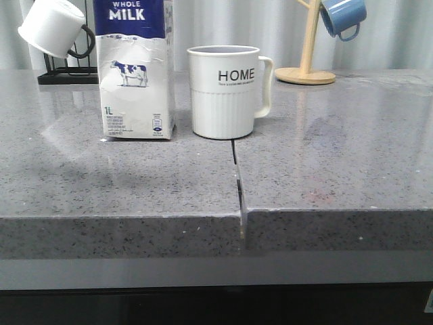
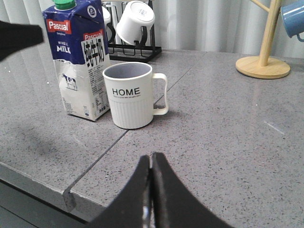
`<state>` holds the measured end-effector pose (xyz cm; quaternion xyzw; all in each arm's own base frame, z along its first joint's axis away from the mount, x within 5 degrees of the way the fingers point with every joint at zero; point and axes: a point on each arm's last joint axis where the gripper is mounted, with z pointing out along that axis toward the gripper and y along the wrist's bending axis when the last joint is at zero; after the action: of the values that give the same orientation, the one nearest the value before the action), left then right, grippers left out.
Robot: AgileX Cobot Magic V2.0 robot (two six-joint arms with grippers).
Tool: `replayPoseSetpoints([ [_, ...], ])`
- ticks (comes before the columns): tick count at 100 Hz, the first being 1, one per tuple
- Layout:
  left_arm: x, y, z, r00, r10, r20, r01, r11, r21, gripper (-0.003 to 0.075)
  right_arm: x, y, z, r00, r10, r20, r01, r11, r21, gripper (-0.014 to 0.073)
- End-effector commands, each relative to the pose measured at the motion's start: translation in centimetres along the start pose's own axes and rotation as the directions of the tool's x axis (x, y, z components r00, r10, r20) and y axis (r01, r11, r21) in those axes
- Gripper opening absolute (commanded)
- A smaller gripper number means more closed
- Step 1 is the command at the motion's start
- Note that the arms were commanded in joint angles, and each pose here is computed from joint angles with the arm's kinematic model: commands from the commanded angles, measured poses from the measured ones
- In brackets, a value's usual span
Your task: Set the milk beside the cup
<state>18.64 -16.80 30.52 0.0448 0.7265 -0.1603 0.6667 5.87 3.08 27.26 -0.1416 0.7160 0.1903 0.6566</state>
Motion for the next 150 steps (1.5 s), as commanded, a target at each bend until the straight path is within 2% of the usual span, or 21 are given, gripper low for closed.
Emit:
replayPoseSetpoints([
  [1,-2.6,1.1,-1.2,0.995,0.016,0.100,-0.016,1.000,-0.005,0.0435,-1.5,0.1,-0.2,0.996,-0.012,0.094,0.012,1.000,-0.002,-0.0069],
  [19,-4.3,4.3,-2.6,0.986,0.086,0.144,-0.086,0.996,-0.009,0.0127,-1.5,0.1,-0.2,0.996,-0.012,0.094,0.012,1.000,-0.002,-0.0069],
  [30,-5.0,6.2,-3.3,0.977,0.149,0.150,-0.148,0.989,-0.017,0.0037,-1.5,0.1,-0.2,0.996,-0.012,0.094,0.012,1.000,-0.002,-0.0069],
  [36,-5.5,7.2,-3.7,0.971,0.180,0.157,-0.177,0.984,-0.033,0.0029,-1.5,0.1,-0.2,0.996,-0.012,0.094,0.012,1.000,-0.002,-0.0069],
  [48,-6.1,9.3,-4.4,0.978,0.163,0.131,-0.157,0.986,-0.059,0.0029,-1.5,0.1,-0.2,0.996,-0.012,0.094,0.012,1.000,-0.002,-0.0069],
  [72,-4.8,13.0,-6.1,0.987,0.100,-0.123,-0.120,0.978,-0.169,0.0029,-1.5,0.1,-0.2,0.996,-0.012,0.094,0.012,1.000,-0.002,-0.0069],
  [81,-4.8,13.1,-6.8,0.988,0.072,-0.137,-0.097,0.978,-0.183,0.0029,-1.5,0.1,-0.2,0.996,-0.012,0.094,0.012,1.000,-0.002,-0.0069],
  [103,-5.5,12.8,-8.9,0.997,-0.009,-0.081,-0.009,0.976,-0.215,0.0029,-1.5,0.1,-0.2,0.996,-0.012,0.094,0.012,1.000,-0.002,-0.0069],
  [115,-5.6,12.6,-10.0,0.996,0.038,-0.077,-0.055,0.973,-0.223,0.0029,-1.5,0.1,-0.2,0.996,-0.012,0.094,0.012,1.000,-0.002,-0.0069],
  [134,-4.9,12.2,-12.5,0.997,0.057,-0.042,-0.065,0.973,-0.223,0.0025,-1.5,0.1,-0.2,0.996,-0.012,0.094,0.012,1.000,-0.002,-0.0069],
  [150,-3.9,12.0,-14.9,0.996,0.084,-0.013,-0.085,0.970,-0.228,-0.0021,-1.5,0.1,-0.2,0.996,-0.012,0.094,0.012,1.000,-0.002,-0.0069],
])
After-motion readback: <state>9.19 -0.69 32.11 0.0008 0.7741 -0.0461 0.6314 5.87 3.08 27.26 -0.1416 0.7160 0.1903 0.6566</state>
